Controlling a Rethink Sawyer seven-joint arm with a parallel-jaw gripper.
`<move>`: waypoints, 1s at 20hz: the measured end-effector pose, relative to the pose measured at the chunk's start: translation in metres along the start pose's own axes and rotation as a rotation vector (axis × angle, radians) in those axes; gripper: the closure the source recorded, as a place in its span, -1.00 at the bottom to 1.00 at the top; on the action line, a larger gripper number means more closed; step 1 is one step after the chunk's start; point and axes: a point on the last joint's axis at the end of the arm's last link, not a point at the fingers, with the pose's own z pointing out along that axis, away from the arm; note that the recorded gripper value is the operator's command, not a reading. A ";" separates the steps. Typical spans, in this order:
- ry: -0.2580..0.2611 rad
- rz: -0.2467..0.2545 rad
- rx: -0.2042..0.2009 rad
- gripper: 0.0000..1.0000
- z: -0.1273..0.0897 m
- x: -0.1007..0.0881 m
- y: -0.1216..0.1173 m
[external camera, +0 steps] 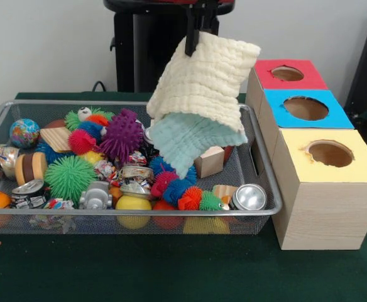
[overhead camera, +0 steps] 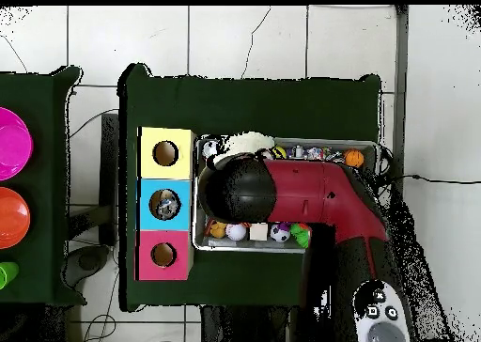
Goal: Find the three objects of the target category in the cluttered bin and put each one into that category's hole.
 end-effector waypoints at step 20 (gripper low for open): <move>0.076 0.101 -0.068 1.00 -0.012 0.011 -0.003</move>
